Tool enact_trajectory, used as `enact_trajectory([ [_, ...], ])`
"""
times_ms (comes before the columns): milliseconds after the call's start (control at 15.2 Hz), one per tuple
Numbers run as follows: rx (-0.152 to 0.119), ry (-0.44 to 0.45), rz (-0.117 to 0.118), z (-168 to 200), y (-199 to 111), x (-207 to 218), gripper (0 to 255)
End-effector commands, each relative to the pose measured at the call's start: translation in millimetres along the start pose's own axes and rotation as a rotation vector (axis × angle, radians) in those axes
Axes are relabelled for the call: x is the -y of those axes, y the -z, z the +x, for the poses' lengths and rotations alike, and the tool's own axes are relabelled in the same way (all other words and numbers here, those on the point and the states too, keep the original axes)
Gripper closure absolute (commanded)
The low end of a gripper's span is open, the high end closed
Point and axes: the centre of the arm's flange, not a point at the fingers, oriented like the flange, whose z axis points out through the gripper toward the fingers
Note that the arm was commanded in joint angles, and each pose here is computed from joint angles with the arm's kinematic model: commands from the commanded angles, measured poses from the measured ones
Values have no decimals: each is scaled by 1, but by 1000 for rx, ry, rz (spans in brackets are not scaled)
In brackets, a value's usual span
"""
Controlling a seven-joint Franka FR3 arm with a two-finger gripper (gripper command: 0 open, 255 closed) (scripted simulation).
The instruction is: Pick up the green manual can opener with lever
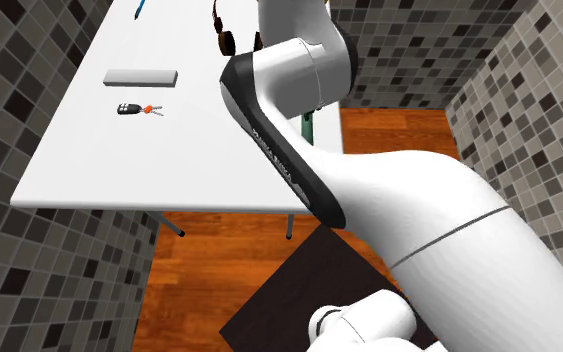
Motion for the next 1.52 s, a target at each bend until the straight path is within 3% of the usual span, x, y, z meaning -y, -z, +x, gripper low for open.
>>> enact_trajectory([
  [0,10,-62,-4,21,-7,-16,0],
  [330,37,-209,-12,62,-23,-65,0],
  [924,37,-209,-12,57,-63,-63,0],
  [990,37,-209,-12,56,-63,-64,255],
  [1452,37,-209,-12,56,-63,-64,255],
])
